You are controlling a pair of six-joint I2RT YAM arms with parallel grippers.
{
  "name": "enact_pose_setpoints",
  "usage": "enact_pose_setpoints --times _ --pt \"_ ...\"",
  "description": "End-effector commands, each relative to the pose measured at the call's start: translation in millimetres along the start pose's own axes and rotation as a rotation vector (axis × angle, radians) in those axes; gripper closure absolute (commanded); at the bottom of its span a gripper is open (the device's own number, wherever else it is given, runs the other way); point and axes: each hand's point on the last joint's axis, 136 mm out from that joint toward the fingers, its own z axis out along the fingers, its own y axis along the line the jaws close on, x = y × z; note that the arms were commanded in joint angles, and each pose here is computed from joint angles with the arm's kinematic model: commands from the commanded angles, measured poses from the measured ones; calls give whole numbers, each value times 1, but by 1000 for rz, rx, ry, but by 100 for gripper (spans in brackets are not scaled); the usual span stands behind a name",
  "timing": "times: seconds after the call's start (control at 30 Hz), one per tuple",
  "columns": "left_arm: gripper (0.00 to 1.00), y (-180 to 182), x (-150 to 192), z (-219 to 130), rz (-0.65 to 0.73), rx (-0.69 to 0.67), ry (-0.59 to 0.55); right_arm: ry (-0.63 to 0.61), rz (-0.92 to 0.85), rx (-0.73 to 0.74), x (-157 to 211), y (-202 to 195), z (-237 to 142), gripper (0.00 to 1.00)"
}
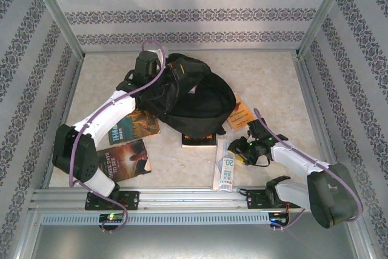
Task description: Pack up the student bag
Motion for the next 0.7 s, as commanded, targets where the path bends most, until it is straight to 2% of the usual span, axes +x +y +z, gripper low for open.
enact_pose_setpoints --times 0.0,0.27,0.47,0.67 --pt "100 -21 -9 -15 38 37 -16 65 -105 -241 8 59 6 53" --pt "100 -21 -8 -14 29 41 -16 82 -155 -274 9 72 7 62" --pt "100 -19 -5 -12 25 40 -9 83 -147 -282 1 76 22 67" --pt "100 -20 -6 -12 25 40 -10 76 -144 -270 -6 85 32 85"
